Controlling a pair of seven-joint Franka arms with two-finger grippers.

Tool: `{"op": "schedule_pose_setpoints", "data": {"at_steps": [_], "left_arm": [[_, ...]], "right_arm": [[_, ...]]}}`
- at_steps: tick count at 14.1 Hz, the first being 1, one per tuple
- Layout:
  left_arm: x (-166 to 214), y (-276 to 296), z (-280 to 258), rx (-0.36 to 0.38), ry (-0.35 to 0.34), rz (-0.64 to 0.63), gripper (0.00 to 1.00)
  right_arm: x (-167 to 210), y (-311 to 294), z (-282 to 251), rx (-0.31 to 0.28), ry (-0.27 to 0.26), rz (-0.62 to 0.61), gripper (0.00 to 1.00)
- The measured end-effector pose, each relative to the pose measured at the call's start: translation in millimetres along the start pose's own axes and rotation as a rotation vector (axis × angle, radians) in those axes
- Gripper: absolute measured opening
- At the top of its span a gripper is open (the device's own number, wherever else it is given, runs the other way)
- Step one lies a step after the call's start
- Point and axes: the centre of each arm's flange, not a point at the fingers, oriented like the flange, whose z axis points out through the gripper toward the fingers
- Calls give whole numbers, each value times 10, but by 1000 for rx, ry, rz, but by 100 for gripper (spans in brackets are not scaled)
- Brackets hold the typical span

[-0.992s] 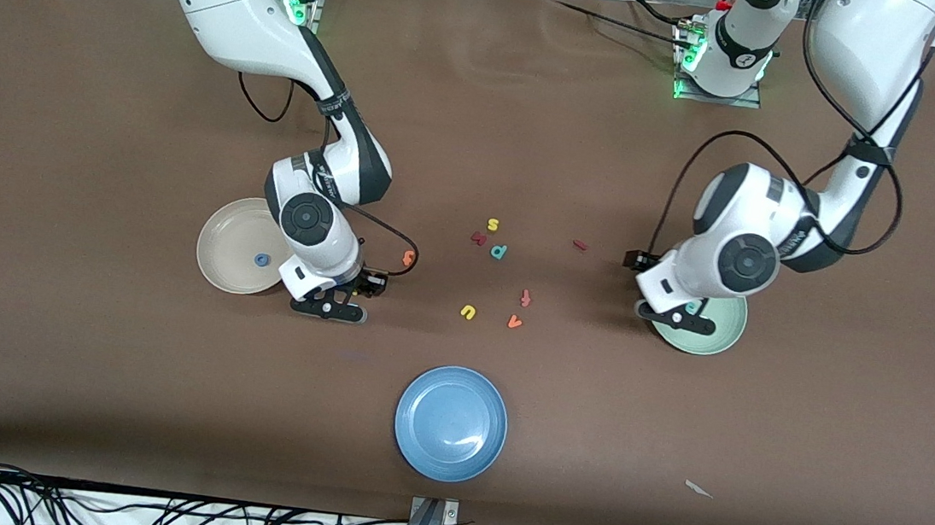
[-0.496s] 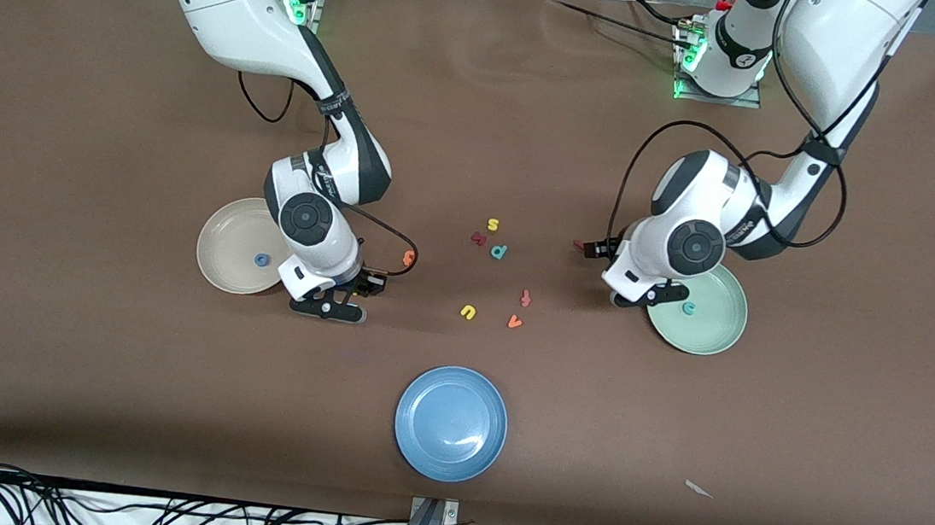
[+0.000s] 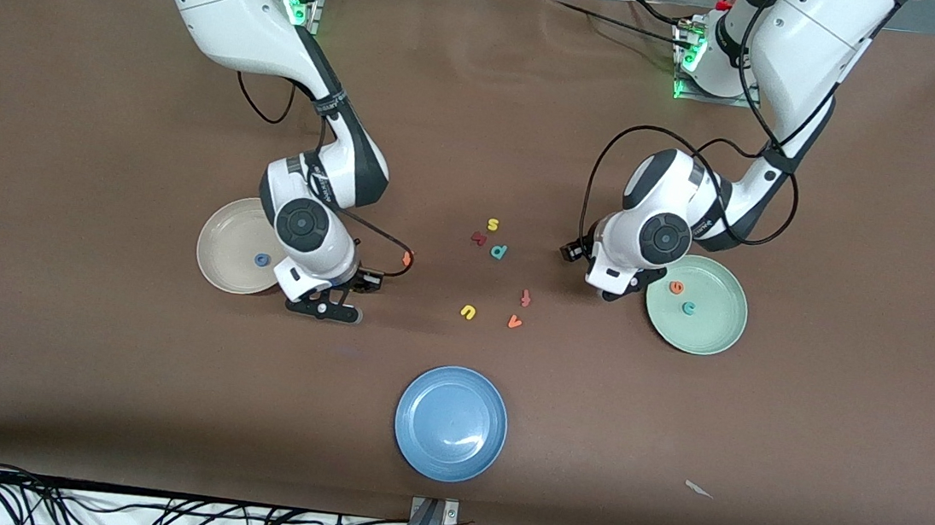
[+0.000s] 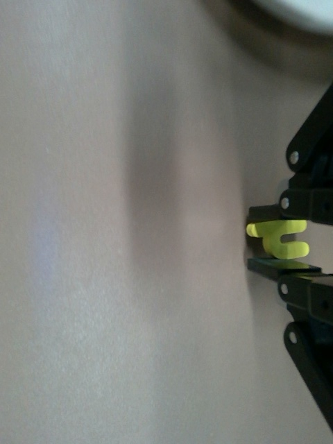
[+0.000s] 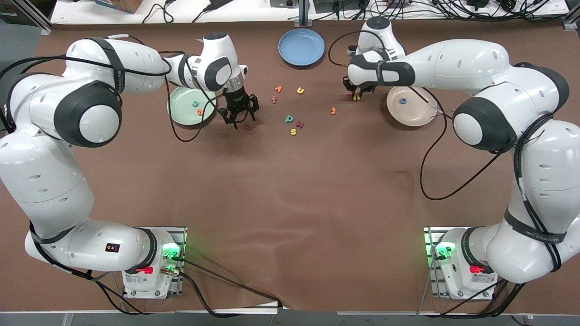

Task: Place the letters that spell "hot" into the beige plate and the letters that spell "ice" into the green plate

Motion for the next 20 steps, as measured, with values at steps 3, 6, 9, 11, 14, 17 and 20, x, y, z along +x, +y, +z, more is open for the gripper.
{"op": "schedule_pose_setpoints", "data": {"at_steps": [3, 6, 9, 11, 14, 17, 20], "left_arm": [[47, -42, 189, 11, -17, -20, 53], [82, -54, 209, -5, -33, -43, 49], [88, -53, 206, -20, -49, -62, 37], [91, -50, 211, -23, -49, -64, 14], [99, -36, 199, -34, -41, -64, 10], [120, 15, 93, -56, -27, -62, 10], [104, 92, -358, -52, -26, -43, 10]], "right_arm": [[92, 239, -387, -8, -42, -23, 26], [80, 507, -601, -19, -42, -21, 26], [-46, 915, -517, -22, -6, -61, 26], [-180, 1145, -409, -21, 16, -75, 26], [-389, 1316, -240, -12, 52, -100, 26], [-497, 1376, -116, -8, 73, -106, 53], [-494, 1328, -239, 14, 89, -80, 82]]}}
